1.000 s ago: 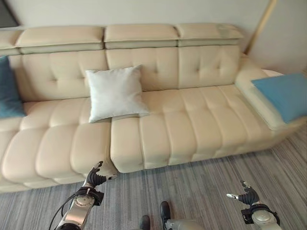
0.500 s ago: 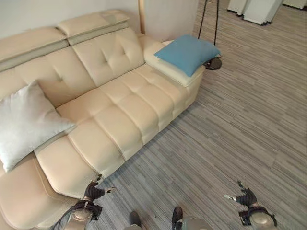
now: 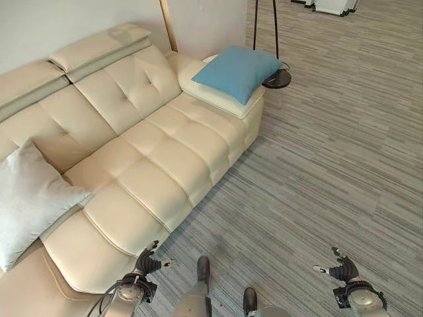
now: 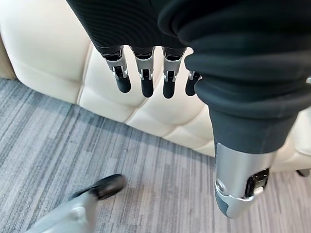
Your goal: Pick up all the scattered cushions and arrange them neatly on the sofa.
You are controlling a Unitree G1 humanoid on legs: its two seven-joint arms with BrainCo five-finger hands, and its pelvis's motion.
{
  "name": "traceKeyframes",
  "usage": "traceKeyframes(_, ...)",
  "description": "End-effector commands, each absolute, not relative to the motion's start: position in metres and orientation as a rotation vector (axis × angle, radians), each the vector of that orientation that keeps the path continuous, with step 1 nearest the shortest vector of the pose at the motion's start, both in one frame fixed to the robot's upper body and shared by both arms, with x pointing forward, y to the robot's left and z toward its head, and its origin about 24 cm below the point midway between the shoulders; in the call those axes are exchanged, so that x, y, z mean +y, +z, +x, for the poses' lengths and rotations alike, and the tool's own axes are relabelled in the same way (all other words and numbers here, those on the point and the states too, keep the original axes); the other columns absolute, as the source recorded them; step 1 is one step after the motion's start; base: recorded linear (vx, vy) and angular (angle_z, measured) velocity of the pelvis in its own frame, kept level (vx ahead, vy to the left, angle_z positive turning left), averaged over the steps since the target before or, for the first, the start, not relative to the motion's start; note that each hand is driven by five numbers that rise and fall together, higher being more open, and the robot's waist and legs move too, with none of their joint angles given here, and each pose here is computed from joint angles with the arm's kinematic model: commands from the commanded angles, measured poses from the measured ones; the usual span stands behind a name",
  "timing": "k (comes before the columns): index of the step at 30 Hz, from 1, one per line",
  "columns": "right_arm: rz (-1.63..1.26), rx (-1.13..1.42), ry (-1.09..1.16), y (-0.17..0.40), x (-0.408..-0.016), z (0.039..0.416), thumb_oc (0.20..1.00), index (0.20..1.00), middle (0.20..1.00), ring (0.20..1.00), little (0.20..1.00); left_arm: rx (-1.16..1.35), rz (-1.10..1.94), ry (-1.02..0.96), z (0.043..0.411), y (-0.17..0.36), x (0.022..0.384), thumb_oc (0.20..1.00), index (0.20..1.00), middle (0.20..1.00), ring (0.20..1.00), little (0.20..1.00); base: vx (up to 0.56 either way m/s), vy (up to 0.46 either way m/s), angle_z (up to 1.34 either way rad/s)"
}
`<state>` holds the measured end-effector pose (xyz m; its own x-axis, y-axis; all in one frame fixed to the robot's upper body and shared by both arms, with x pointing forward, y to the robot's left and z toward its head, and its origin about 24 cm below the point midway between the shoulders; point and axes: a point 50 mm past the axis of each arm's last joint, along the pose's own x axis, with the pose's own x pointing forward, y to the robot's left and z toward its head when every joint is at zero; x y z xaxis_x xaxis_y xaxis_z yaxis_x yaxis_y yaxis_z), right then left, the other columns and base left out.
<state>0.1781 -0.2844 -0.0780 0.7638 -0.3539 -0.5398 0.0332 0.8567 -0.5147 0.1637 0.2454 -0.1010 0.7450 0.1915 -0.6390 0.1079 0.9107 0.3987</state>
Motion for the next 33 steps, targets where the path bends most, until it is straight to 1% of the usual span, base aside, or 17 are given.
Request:
traceKeyframes(1, -0.525, 0.580, -0.192, -0.065, -0.280, 0.186, 1.000, 1.000, 1.000, 1.000, 1.000, 0.659, 0.454, 0.092, 0.170, -0.086, 0.261, 1.000, 1.000, 1.000, 1.000, 1.000, 0.48, 0.209, -1.32)
traceKeyframes(9, -0.509, 0.452, -0.103, -0.050, -0.251, 0.215, 1.000, 1.000, 1.000, 1.000, 1.000, 0.611, 0.471, 0.149, 0.181, -0.074, 0.275, 1.000, 1.000, 1.000, 1.000, 1.000, 0.27, 0.129, -0.78)
traceKeyframes(13, -0.496, 0.395, -0.099, -0.039, -0.247, 0.225, 1.000, 1.000, 1.000, 1.000, 1.000, 0.594, 0.483, 0.167, 0.186, -0.069, 0.279, 1.000, 1.000, 1.000, 1.000, 1.000, 0.38, 0.064, -0.79)
traceKeyframes(20, -0.515, 0.396, -0.089, -0.039, -0.248, 0.222, 1.000, 1.000, 1.000, 1.000, 1.000, 0.585, 0.485, 0.145, 0.190, -0.070, 0.272, 1.000, 1.000, 1.000, 1.000, 1.000, 0.32, -0.069, -0.05)
traceKeyframes(22, -0.513, 0.402, -0.091, -0.040, -0.249, 0.219, 1.000, 1.000, 1.000, 1.000, 1.000, 0.580, 0.489, 0.135, 0.191, -0.070, 0.271, 1.000, 1.000, 1.000, 1.000, 1.000, 0.39, -0.207, 0.34)
traceKeyframes(24, -0.502, 0.439, -0.098, -0.047, -0.254, 0.208, 1.000, 1.000, 1.000, 1.000, 1.000, 0.581, 0.498, 0.085, 0.188, -0.073, 0.263, 1.000, 1.000, 1.000, 1.000, 1.000, 0.56, -0.342, 0.43)
traceKeyframes(27, -0.509, 0.446, -0.098, -0.047, -0.256, 0.207, 1.000, 1.000, 1.000, 1.000, 1.000, 0.585, 0.493, 0.072, 0.187, -0.074, 0.260, 1.000, 1.000, 1.000, 1.000, 1.000, 0.23, -0.227, 0.54)
traceKeyframes(29, -0.533, 0.436, -0.104, -0.044, -0.262, 0.207, 1.000, 1.000, 1.000, 1.000, 1.000, 0.591, 0.479, 0.036, 0.186, -0.077, 0.252, 1.000, 1.000, 1.000, 1.000, 1.000, 0.28, -0.353, -0.20)
traceKeyframes(33, -0.543, 0.434, -0.130, -0.039, -0.270, 0.209, 1.000, 1.000, 1.000, 1.000, 1.000, 0.604, 0.431, 0.052, 0.185, -0.081, 0.247, 1.000, 1.000, 1.000, 1.000, 1.000, 0.30, -0.145, -0.20)
